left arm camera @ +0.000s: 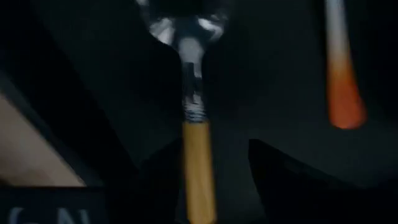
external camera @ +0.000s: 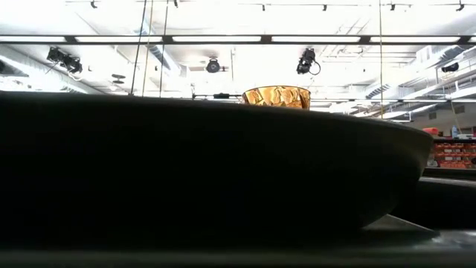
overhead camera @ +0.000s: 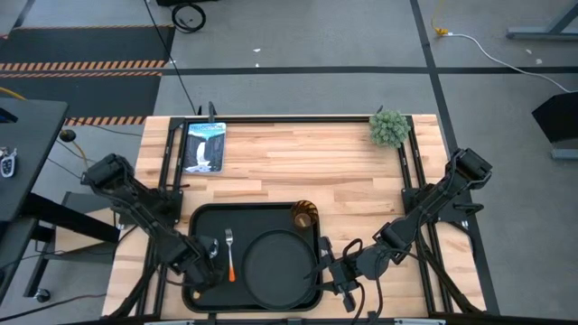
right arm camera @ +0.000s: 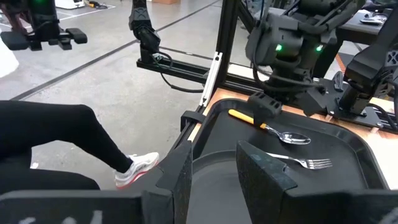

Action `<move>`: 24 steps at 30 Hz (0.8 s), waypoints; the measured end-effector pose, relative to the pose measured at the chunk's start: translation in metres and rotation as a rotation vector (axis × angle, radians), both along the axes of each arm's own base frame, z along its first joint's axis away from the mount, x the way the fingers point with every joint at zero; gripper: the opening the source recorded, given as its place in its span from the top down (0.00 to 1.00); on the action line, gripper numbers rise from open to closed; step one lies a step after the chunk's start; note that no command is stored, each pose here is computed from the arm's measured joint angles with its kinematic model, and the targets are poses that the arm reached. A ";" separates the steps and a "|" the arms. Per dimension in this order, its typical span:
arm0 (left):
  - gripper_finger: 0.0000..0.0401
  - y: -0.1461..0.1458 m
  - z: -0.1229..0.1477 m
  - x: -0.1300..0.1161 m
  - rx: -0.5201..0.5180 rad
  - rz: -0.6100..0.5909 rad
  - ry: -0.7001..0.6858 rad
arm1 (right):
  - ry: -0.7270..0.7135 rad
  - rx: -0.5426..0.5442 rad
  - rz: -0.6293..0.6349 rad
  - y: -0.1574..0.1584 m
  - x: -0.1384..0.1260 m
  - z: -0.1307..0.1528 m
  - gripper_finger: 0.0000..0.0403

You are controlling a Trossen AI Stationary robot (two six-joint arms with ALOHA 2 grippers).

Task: Pick and place plate/cup/fork/spoon on tray
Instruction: Put the yellow spoon to the left of the orange fork on the black serving tray

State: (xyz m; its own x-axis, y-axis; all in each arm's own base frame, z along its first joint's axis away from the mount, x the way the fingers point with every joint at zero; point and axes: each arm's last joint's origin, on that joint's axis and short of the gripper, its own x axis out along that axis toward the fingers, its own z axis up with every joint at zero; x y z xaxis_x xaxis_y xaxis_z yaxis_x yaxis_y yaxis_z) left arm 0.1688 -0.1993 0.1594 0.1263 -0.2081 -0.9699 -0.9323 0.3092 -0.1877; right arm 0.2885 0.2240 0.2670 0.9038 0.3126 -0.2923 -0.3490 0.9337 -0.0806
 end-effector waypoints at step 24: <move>0.87 -0.005 -0.020 0.017 0.063 0.134 0.133 | 0.000 0.000 0.002 0.001 0.000 0.000 0.68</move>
